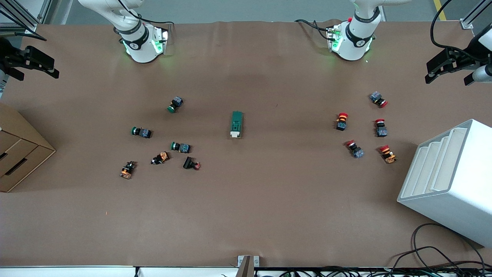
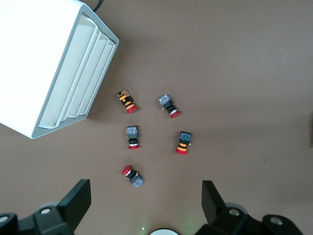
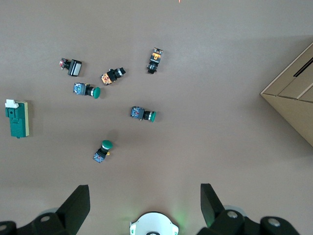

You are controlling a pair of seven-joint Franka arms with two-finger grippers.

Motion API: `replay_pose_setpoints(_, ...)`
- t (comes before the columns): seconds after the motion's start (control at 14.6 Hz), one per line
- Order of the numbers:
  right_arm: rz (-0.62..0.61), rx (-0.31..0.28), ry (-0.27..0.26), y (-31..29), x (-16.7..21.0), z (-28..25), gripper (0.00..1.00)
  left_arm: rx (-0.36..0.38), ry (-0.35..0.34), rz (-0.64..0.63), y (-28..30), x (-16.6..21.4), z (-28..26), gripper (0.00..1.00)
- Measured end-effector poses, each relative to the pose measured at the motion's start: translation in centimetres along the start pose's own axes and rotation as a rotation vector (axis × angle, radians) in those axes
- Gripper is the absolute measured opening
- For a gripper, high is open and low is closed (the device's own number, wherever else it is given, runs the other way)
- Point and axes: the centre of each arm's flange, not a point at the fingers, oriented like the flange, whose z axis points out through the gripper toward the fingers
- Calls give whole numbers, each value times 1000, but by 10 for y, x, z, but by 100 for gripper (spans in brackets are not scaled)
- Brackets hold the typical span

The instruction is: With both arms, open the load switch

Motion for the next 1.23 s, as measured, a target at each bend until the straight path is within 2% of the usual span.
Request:
replay_pose_setpoints(0.27, 2, 0, -1, 1, 0, 0, 100, 0, 0, 7, 3, 0, 0, 100)
replay_pose_setpoints(0.48, 2, 0, -1, 1, 0, 0, 100, -1, -16, 53, 28, 6, 9, 100)
replay_pose_setpoints(0.68, 2, 1, -2, 1, 0, 0, 100, -6, -44, 151, 98, 21, 37, 100)
replay_pose_setpoints(0.89, 4, 1, -4, 2, -1, 0, 100, -20, -56, 183, 178, 33, 73, 100)
replay_pose_setpoints(1.09, 8, 1, 5, 4, -1, -3, 100, -36, -77, 151, 254, 32, 111, 100)
replay_pose_setpoints(1.23, 9, 1, 11, 5, -1, -5, 100, -43, -60, 115, 310, 25, 142, 100)
